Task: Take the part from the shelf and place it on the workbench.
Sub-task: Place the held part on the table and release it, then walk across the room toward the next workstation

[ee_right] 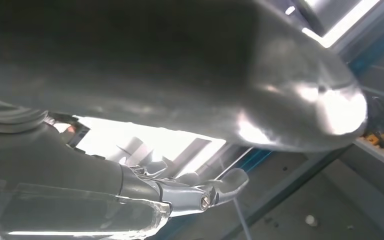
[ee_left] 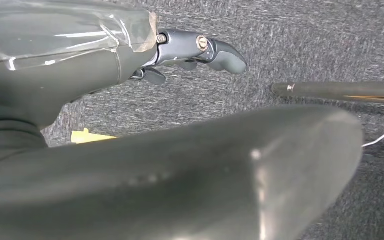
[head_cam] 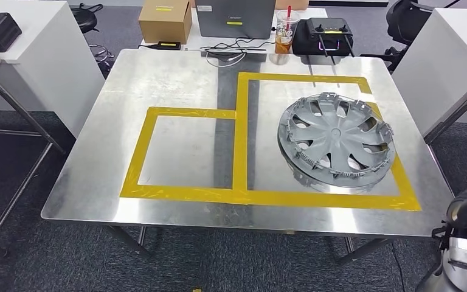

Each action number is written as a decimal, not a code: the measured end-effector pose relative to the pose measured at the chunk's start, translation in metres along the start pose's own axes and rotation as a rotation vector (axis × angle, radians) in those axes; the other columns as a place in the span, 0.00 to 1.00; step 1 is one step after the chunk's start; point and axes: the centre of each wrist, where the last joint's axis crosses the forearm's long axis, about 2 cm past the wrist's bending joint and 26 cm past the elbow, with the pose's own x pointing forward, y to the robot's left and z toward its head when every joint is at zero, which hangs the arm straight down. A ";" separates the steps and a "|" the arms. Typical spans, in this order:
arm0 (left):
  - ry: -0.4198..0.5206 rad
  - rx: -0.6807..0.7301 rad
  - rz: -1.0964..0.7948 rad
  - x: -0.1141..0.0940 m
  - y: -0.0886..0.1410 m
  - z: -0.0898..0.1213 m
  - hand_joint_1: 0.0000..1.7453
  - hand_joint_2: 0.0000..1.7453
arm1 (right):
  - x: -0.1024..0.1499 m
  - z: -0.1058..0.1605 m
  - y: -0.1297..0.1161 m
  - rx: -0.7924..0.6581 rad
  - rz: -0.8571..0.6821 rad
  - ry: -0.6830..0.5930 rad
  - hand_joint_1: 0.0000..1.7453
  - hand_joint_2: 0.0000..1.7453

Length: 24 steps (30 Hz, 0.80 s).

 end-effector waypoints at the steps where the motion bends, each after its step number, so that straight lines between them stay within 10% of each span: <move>1: 0.000 0.008 0.005 0.000 0.000 0.001 0.00 0.00 | 0.002 0.005 -0.002 0.009 -0.007 -0.006 0.00 0.00; 10: -0.015 0.104 0.048 0.001 0.009 0.015 0.00 0.00 | 0.022 0.069 -0.023 0.149 -0.023 0.153 0.00 0.00; 24: 0.061 0.171 0.094 0.005 -0.011 0.035 0.00 0.00 | 0.016 0.213 -0.069 0.730 0.073 0.939 0.00 0.00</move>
